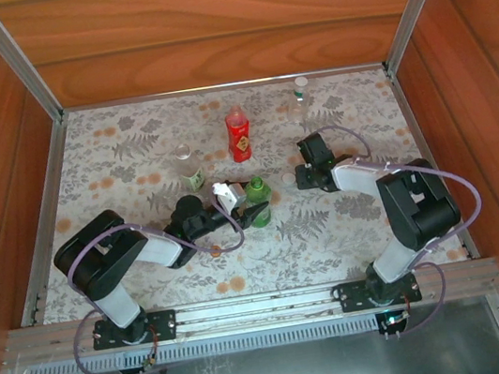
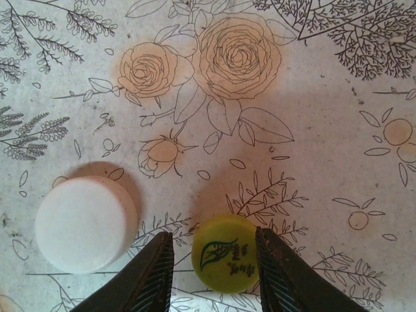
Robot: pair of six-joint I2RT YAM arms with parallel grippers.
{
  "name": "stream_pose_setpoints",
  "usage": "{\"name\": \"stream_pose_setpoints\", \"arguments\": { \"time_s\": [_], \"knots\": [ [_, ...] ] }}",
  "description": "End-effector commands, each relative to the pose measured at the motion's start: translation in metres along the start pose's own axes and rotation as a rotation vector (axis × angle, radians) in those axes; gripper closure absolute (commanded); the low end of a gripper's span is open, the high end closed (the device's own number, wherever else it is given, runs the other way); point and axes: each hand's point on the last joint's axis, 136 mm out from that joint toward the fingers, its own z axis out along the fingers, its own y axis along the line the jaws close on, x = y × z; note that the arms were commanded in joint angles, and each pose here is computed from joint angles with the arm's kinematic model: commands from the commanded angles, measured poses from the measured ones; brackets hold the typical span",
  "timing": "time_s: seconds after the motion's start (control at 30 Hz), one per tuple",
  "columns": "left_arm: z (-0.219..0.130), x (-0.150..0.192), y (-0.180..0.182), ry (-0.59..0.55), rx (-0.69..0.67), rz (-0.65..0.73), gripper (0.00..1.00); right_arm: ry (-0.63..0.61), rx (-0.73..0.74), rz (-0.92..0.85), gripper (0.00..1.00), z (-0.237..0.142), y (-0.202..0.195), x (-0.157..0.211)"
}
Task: Screw on the bottle caps
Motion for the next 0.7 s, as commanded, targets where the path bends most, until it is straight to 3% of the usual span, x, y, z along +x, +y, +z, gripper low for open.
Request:
{"name": "stream_pose_setpoints", "arguments": {
  "time_s": [0.0,0.37,0.67],
  "knots": [
    [-0.0036,0.0115,-0.0078,0.036,0.030,-0.006,0.36,0.008,0.014,0.009,0.60,0.0028,-0.0042,-0.0014],
    [-0.0030,0.0115,-0.0084,0.035,0.035,-0.011,0.36,0.010,0.031,0.020,0.57,-0.0018,-0.0082,-0.0026],
    [-0.0027,0.0115,-0.0086,0.035,0.039,-0.017,0.36,0.021,0.024,0.019,0.61,0.0023,-0.0060,-0.0038]
  ]
}}
